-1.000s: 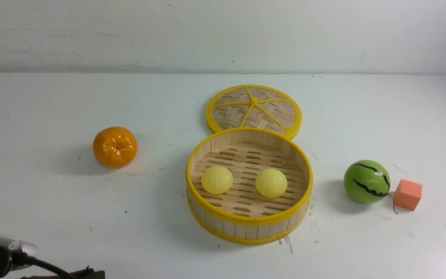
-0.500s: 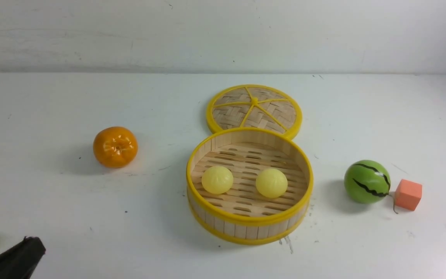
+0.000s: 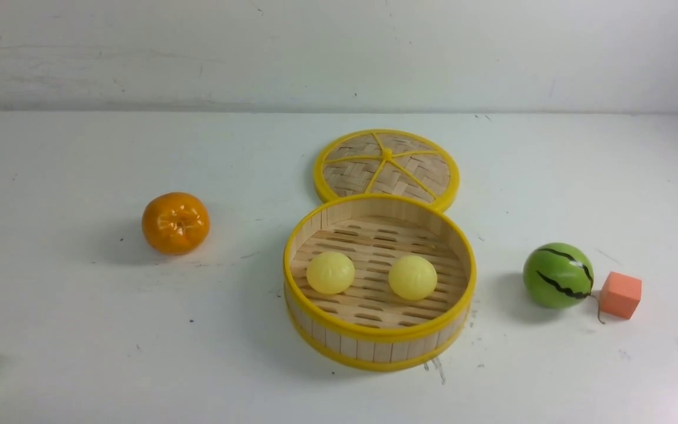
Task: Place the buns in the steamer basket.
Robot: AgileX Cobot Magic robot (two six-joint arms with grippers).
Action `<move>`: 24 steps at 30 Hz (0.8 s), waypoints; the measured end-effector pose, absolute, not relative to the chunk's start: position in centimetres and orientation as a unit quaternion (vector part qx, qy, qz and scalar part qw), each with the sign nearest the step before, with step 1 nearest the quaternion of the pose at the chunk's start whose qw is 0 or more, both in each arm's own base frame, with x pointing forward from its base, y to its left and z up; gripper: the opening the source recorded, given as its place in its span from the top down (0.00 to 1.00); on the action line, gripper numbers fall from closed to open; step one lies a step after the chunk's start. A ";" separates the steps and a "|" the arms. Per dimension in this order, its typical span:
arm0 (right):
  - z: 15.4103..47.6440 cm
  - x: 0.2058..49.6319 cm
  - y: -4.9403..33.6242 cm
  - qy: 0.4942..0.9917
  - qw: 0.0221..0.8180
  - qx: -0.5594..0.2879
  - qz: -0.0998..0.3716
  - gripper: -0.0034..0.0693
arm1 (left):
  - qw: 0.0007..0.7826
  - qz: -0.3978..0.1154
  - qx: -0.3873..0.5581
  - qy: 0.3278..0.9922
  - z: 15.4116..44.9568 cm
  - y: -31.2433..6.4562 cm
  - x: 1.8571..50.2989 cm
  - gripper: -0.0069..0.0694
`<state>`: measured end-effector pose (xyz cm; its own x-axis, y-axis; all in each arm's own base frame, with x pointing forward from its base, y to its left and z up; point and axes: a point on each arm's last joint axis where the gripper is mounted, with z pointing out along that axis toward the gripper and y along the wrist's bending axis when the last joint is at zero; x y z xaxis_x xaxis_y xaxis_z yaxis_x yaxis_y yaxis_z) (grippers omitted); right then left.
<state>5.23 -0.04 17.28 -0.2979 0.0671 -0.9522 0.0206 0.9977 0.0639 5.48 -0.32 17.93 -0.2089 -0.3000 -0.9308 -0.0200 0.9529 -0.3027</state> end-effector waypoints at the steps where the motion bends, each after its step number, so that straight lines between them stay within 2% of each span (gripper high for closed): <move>1: 17.3 5.2 0.0 0.806 0.591 0.027 0.020 0.94 | 0.617 -0.113 -0.106 0.771 17.9 -0.3 5.5 0.93; 5: 17.3 5.2 0.0 0.806 0.592 0.027 0.020 0.93 | 0.581 -0.114 -0.126 0.796 17.0 -0.2 5.3 0.93; 24: 17.3 5.2 0.0 0.806 0.592 0.027 0.020 0.89 | 0.575 -0.133 -0.109 0.800 17.0 -0.6 5.2 0.93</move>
<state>5.23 -0.04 17.27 -0.2986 0.0680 -0.9520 0.0206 0.9977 0.0648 5.24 -0.57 16.99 -0.3144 -0.3277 -0.8909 -0.0209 0.9407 -0.3386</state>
